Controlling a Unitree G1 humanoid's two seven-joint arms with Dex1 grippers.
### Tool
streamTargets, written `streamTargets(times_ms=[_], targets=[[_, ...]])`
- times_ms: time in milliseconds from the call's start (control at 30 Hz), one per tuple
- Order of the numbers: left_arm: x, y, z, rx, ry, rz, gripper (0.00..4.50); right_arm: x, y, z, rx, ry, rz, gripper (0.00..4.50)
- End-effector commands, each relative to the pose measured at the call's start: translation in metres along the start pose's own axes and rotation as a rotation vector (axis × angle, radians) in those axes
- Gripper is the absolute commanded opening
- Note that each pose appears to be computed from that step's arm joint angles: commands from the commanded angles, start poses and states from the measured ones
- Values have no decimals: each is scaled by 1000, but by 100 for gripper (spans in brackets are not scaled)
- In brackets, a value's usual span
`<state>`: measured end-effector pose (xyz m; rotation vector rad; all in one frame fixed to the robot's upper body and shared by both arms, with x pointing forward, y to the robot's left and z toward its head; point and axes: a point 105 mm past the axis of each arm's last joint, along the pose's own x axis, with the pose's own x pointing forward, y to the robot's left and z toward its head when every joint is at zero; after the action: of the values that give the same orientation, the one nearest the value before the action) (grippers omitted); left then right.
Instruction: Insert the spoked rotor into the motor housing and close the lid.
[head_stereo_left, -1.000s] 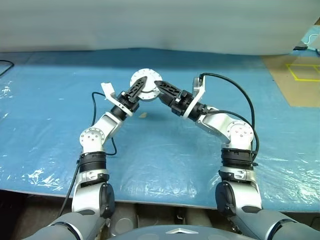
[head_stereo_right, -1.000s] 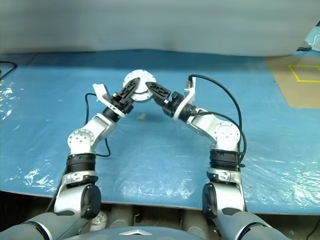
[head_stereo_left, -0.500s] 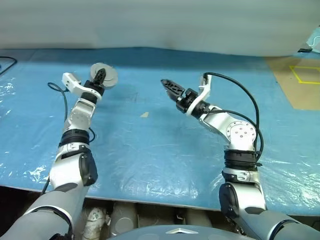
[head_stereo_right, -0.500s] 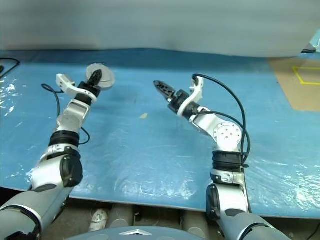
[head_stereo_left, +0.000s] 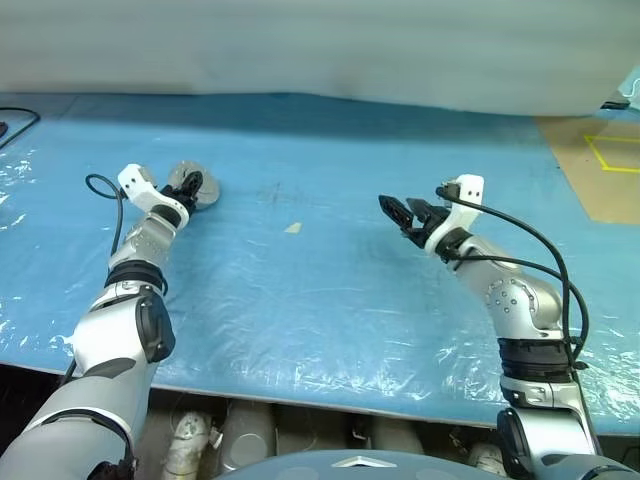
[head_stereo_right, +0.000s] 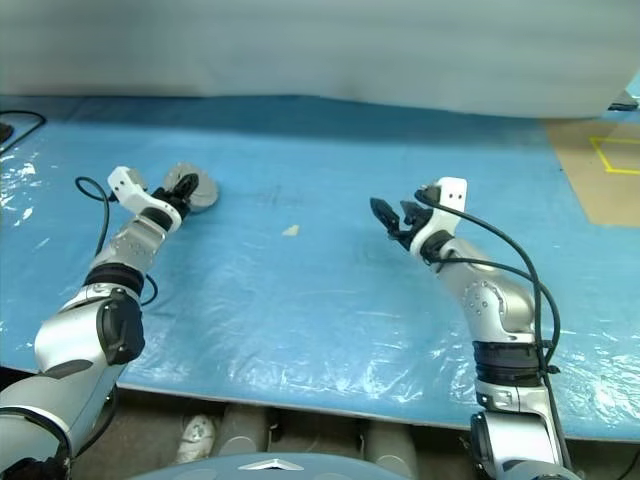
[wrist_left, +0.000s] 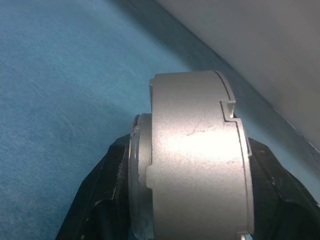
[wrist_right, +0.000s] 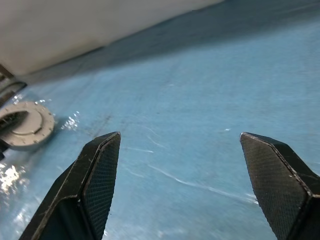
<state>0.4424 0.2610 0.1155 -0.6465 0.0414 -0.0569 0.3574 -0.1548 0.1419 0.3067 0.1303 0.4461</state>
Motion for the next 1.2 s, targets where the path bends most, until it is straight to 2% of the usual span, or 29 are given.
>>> streamTargets(times_ms=[33, 167, 300, 467, 533, 600, 700, 767, 867, 933, 1000, 1100, 1200], targets=[[-6, 12, 9, 65, -8, 29, 311, -2, 15, 13, -49, -43, 55, 399], [-12, 30, 4, 96, 19, 101, 440, 2, 20, 11, -44, -41, 60, 399], [-16, 38, 13, 190, 22, 137, 446, 3, 22, 7, -41, -27, 72, 399], [-30, 55, 68, 319, -124, 234, 446, 1, 26, 3, -23, -12, 97, 399], [-34, 56, 83, 359, -155, 239, 446, 1, 26, 3, -19, -12, 104, 399], [-35, 50, 99, 401, -183, 206, 446, 0, 27, 3, -32, -10, 112, 399], [-32, 26, 117, 474, -207, 80, 446, -2, 28, 5, -59, -9, 129, 399], [-26, -5, 122, 519, -211, -85, 446, -3, 29, 9, -107, -12, 144, 399], [-25, -71, 110, 628, -182, -438, 446, -6, 35, 16, -230, -15, 187, 399], [-36, -115, 85, 697, -136, -699, 446, -7, 43, 22, -339, -23, 230, 399], [-55, -147, 53, 721, -61, -926, 446, -7, 52, 26, -435, -25, 279, 399], [-78, -169, -1, 688, 88, -1112, 446, -6, 62, 22, -536, -10, 327, 399], [-86, -161, -39, 712, 187, -1137, 446, -7, 64, 7, -596, 33, 354, 399]])
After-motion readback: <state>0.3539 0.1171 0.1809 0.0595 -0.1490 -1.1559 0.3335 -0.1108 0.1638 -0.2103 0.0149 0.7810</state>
